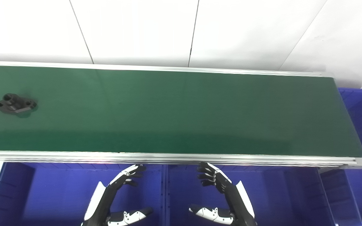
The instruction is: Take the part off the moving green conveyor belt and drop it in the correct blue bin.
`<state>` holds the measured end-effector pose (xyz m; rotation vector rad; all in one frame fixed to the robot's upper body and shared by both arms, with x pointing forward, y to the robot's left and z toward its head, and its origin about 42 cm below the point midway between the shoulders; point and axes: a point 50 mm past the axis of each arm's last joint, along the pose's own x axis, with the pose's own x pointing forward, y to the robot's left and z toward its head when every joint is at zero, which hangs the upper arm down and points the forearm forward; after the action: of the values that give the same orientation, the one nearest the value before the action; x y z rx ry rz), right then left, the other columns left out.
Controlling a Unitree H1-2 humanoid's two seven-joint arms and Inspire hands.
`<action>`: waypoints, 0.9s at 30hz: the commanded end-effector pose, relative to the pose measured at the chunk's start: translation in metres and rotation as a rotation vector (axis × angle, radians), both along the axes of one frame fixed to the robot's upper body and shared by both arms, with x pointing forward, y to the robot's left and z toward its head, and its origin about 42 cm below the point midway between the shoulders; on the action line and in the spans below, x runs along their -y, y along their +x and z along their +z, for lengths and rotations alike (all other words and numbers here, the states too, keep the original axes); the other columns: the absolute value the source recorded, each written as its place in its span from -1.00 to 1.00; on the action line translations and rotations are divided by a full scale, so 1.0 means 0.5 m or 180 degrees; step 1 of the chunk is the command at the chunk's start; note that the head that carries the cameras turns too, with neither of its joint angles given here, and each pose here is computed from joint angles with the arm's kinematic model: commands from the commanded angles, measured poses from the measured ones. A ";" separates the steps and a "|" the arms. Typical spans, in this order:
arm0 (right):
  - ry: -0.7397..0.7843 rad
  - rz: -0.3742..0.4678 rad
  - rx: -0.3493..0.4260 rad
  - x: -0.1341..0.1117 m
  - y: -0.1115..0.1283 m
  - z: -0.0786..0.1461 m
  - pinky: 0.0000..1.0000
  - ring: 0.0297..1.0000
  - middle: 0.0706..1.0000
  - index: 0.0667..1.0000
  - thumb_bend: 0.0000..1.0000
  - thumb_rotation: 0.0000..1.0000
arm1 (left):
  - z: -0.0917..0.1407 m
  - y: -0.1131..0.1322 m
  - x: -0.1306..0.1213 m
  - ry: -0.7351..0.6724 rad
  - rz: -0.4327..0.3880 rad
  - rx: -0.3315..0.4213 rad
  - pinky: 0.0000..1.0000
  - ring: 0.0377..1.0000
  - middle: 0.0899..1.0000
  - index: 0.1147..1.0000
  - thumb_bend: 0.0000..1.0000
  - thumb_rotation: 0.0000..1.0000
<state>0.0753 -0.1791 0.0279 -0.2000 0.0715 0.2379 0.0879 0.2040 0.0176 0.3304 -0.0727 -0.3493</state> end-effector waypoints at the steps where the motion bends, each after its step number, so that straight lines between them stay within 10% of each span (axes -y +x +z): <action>1: 0.0086 0.0023 0.0231 -0.002 0.000 0.020 0.35 0.48 0.55 0.65 0.34 -0.37 | 0.008 0.001 -0.009 -0.0035 0.0018 0.0097 0.22 0.45 0.65 0.50 0.55 -0.20; 27: -0.0006 -0.0039 0.0057 0.037 -0.007 -0.012 0.33 0.49 0.56 0.68 0.36 -0.32 | -0.024 -0.007 0.034 -0.0016 -0.0021 0.0085 0.33 0.46 0.54 0.41 0.53 -0.29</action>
<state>0.0704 -0.1999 0.0139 -0.2195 0.1292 0.2294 0.0820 0.1883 0.0009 0.3484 -0.0615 -0.3572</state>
